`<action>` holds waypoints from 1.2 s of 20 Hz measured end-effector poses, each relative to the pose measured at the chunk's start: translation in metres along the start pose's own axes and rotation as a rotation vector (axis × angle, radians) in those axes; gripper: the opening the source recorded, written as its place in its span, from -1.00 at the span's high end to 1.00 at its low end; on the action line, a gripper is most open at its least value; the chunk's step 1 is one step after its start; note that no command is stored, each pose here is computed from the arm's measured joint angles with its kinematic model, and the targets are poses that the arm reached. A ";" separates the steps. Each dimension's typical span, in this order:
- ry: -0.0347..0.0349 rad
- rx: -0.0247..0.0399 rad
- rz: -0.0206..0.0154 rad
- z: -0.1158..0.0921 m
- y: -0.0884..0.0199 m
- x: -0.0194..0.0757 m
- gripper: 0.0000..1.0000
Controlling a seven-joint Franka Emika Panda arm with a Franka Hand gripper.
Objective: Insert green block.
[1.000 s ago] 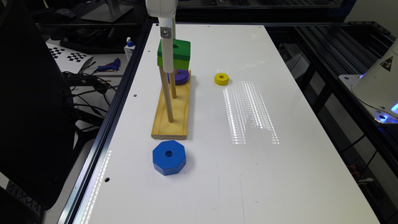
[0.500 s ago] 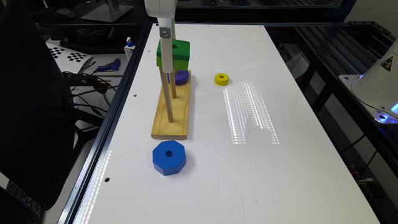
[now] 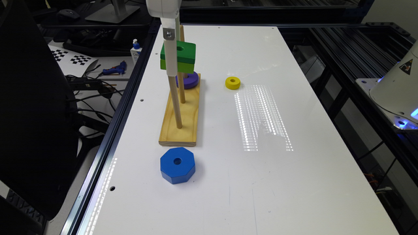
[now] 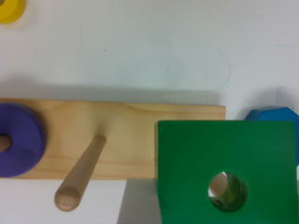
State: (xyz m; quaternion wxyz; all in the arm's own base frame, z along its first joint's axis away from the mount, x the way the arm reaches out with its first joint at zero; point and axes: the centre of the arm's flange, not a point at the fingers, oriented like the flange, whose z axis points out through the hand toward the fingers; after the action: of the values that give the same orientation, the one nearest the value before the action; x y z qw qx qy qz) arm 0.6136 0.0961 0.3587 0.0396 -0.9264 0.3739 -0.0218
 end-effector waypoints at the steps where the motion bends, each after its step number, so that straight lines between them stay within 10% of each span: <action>1: 0.0002 -0.0001 -0.0001 0.000 0.000 0.0000 1.00; 15: 0.0003 0.0000 -0.0017 0.000 -0.001 -0.0005 1.00; 24: -0.0057 0.0108 -0.0109 0.009 -0.023 0.0016 1.00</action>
State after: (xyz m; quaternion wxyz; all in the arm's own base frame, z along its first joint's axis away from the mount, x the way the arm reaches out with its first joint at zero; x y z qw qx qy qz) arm 0.6310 0.1116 0.3517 0.0456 -0.9282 0.3686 -0.0214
